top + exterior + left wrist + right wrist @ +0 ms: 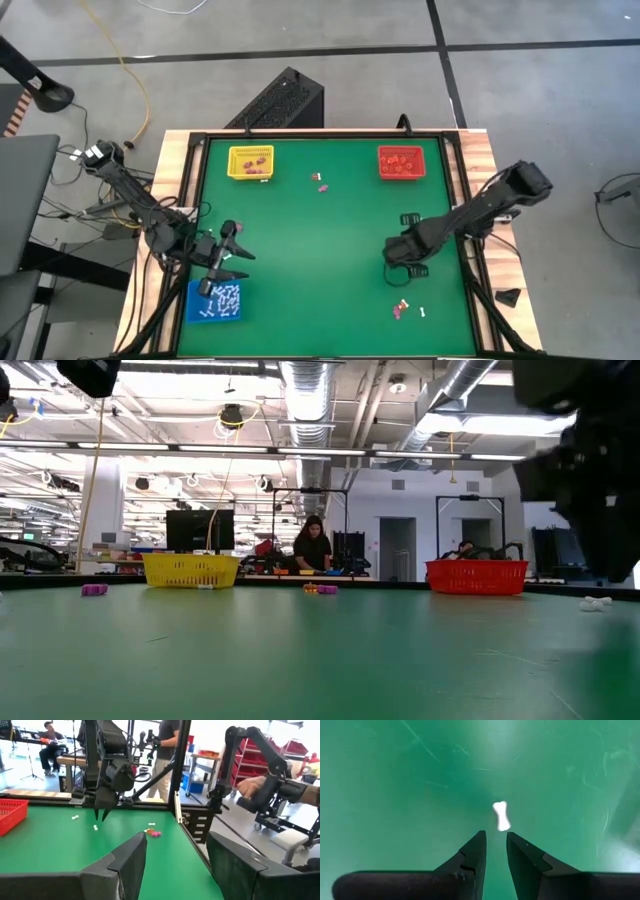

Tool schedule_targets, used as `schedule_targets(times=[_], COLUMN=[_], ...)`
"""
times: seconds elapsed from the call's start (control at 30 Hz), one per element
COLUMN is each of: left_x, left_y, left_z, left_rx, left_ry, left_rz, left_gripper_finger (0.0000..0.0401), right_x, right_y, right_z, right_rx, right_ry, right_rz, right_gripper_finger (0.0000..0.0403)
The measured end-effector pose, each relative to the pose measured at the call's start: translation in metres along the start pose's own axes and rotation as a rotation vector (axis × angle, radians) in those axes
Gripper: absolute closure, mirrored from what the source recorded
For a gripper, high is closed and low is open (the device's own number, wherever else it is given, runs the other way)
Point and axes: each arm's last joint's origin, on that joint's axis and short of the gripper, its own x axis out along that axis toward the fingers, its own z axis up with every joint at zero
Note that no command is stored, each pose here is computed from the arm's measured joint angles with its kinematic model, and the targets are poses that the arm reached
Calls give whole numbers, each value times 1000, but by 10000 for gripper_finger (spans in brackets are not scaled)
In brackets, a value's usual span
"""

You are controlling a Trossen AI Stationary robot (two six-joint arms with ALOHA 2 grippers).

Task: Sort Halloween decoration
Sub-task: Put the white bone toy into the blue bin

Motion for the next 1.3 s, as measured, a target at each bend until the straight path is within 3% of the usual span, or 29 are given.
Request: schedule_targets(times=[0.2, 0.53, 0.93, 1.13, 1.3], left_x=[0, 0, 0, 0, -1], left_y=[0, 1, 1, 1, 1], left_z=[-4, -6, -6, -7, -10], left_rx=[22, 20, 4, 6, 11], left_ry=[35, 57, 58, 61, 87], left_rz=[3, 6, 6, 5, 13], left_gripper_finger=[205, 205, 205, 205, 205], right_x=[19, 40, 42, 19, -9], right_y=[-5, -9, -9, -1, 12], right_z=[11, 23, 33, 56, 94], right_rx=[-75, -108, -44, -36, -19], right_ry=[57, 118, 93, -28, -356], right_rz=[-26, 32, 69, 105, 185], right_gripper_finger=[297, 299, 358, 370, 383])
